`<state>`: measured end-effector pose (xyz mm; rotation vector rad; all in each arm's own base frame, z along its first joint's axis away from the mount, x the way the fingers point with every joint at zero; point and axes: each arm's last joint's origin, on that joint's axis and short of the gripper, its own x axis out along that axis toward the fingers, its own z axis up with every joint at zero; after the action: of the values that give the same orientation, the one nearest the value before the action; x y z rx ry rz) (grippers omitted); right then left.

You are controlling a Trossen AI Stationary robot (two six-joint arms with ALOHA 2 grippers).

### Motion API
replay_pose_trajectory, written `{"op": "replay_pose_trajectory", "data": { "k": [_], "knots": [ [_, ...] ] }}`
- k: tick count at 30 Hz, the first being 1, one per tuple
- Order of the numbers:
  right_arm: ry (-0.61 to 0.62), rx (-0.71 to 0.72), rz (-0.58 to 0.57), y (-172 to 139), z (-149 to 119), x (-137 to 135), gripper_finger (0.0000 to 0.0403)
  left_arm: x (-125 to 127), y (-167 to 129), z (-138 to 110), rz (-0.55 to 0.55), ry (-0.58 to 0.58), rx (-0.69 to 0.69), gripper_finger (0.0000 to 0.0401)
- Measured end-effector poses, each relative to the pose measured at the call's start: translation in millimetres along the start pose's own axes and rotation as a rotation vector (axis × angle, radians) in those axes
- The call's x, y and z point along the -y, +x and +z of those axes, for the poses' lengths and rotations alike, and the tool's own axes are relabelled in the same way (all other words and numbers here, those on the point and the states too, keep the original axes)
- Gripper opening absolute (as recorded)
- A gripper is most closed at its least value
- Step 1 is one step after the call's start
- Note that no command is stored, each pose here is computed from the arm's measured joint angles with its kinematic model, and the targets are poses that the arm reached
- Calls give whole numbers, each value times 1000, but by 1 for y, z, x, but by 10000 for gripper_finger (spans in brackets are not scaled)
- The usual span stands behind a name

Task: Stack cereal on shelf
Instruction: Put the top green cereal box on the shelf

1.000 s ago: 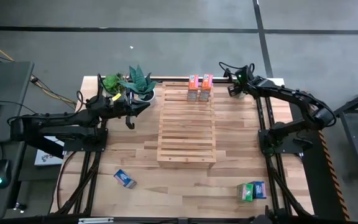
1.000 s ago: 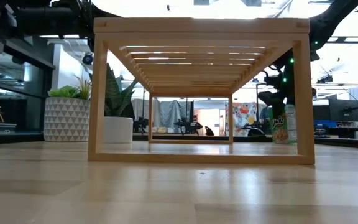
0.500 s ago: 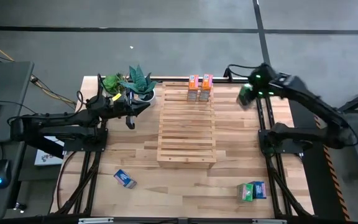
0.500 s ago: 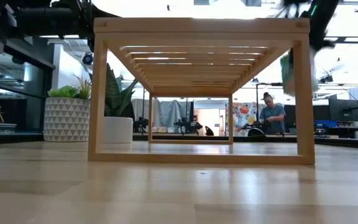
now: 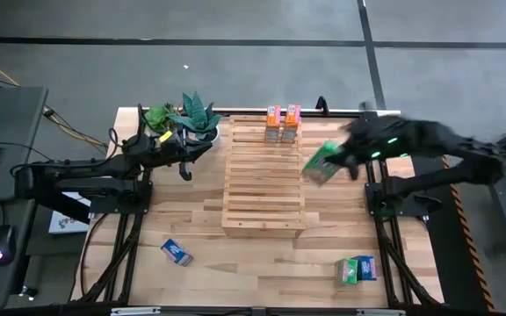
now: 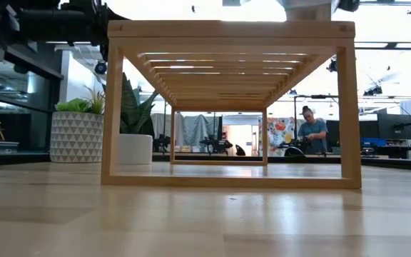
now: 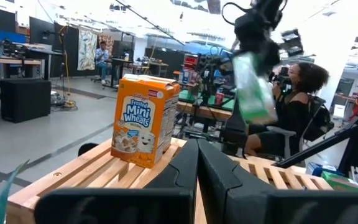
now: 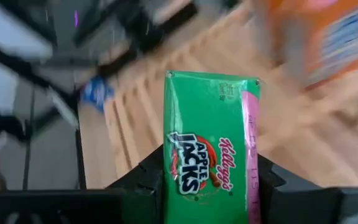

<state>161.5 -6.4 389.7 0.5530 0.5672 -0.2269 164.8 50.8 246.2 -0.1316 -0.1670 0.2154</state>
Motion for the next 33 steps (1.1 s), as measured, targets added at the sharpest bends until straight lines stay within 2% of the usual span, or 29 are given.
{"op": "replay_pose_trajectory", "data": {
  "k": [3, 5, 10, 15, 20, 24, 33],
  "knots": [
    [-58, -104, -89, 38, -2, -13, 119, 0, 1, -1, 1, 0, -5, 0],
    [-104, -101, -163, 52, 5, -22, 119, 0, 1, -2, 4, 7, -10, 0],
    [-174, -58, -398, 69, 32, -38, 119, -1, 2, -2, 12, 7, -12, 0],
    [-156, -78, -558, 80, 50, -46, 119, -1, 2, -2, 11, 6, -13, 0],
    [-150, -121, -565, 101, 57, -49, 119, -1, 2, -5, 15, 4, -36, 0],
    [-155, -196, -609, 119, 55, -42, 119, -1, 2, -5, 15, 4, -35, 0],
    [-120, -189, -676, 132, 59, -30, 119, -1, 2, -5, 16, 3, -42, 0]
  ]
}}
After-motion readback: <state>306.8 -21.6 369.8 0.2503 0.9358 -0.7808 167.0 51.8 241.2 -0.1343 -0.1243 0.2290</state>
